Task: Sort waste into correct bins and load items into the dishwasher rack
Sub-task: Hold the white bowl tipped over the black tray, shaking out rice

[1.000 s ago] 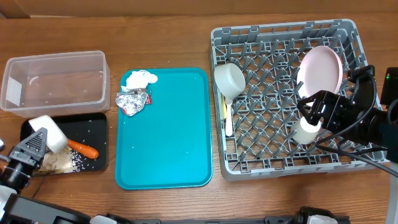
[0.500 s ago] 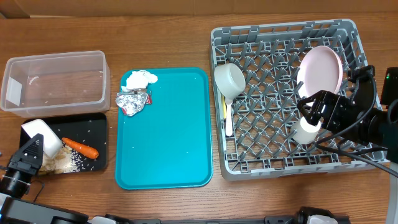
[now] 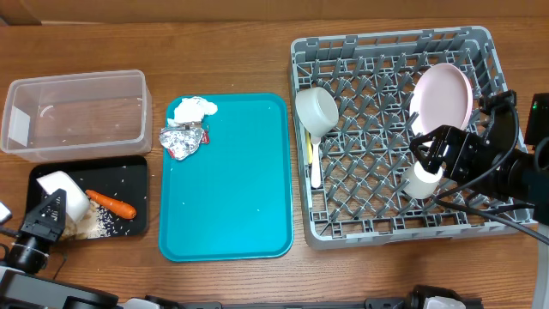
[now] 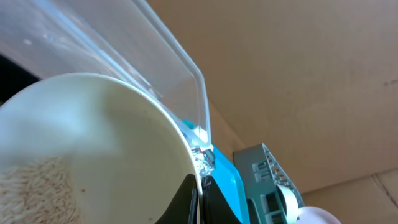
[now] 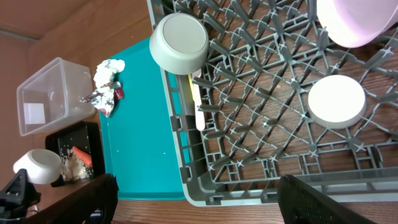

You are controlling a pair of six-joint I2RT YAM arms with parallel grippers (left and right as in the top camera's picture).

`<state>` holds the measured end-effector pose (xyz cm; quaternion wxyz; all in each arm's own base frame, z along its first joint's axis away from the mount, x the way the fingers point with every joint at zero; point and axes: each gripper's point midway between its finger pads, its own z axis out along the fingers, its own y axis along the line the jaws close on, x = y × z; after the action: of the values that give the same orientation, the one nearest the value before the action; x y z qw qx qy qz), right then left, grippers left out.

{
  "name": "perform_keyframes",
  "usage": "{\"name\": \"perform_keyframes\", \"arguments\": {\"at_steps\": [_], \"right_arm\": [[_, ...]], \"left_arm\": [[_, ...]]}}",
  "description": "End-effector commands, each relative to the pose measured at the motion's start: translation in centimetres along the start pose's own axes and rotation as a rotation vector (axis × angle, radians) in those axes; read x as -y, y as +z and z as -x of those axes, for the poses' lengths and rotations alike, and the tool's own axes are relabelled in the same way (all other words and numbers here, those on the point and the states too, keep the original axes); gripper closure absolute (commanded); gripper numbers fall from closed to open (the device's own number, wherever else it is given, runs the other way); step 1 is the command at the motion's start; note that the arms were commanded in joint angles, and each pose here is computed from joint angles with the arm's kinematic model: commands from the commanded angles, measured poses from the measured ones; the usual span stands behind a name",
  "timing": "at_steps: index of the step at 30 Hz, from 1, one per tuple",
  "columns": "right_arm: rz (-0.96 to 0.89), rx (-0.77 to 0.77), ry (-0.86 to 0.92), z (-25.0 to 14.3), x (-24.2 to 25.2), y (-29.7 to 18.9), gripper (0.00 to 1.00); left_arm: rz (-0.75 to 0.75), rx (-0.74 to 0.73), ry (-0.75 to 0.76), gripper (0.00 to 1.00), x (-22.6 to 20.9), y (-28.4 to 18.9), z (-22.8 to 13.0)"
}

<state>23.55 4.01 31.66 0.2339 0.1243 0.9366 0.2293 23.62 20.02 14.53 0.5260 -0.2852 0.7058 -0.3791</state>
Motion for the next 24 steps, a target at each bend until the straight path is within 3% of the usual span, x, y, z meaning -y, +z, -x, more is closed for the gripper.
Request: {"name": "perform_keyframes", "arguments": {"at_steps": [1, 3, 5, 6, 13, 15, 16, 18, 20, 22, 24], "right_arm": [[0.007, 0.011, 0.000, 0.1, -0.2, -0.2, 0.14], [0.008, 0.011, 0.000, 0.1, -0.2, -0.2, 0.14], [0.008, 0.011, 0.000, 0.1, -0.2, -0.2, 0.14], [0.007, 0.009, 0.001, 0.1, -0.2, -0.2, 0.14], [0.007, 0.005, 0.003, 0.0, -0.2, -0.2, 0.14], [0.007, 0.005, 0.003, 0.0, -0.2, -0.2, 0.14], [0.007, 0.006, 0.002, 0.0, -0.2, -0.2, 0.14], [0.007, 0.009, 0.001, 0.1, -0.2, -0.2, 0.14], [0.010, 0.008, 0.001, 0.1, -0.2, -0.2, 0.14], [0.009, 0.004, 0.003, 0.0, -0.2, -0.2, 0.14], [0.008, -0.002, 0.006, -0.2, -0.2, -0.2, 0.14]], "left_arm": [[-0.085, 0.009, -0.025, 0.96, 1.2, 0.3, -0.2], [-0.046, -0.011, 0.033, 0.96, 0.4, 0.6, -0.5], [-0.159, 0.015, -0.025, 0.96, 2.2, 0.5, -0.1], [-0.181, 0.029, 0.065, 0.96, 2.6, 0.5, 0.0], [-0.149, 0.017, 0.030, 0.96, 2.0, 0.6, -0.4], [-0.069, -0.015, 0.129, 0.96, 0.4, 1.0, -1.1], [-0.036, -0.036, 0.083, 0.96, -0.3, 1.3, -1.5], [-0.182, -0.002, -0.013, 0.96, 2.0, 1.2, -1.1], [-0.146, -0.006, 0.137, 0.95, 1.3, 1.4, -1.7], [-0.123, -0.017, 0.041, 0.96, 0.8, 1.4, -1.8], [-0.151, 0.000, 0.094, 0.96, 1.2, 1.3, -1.8]]}}
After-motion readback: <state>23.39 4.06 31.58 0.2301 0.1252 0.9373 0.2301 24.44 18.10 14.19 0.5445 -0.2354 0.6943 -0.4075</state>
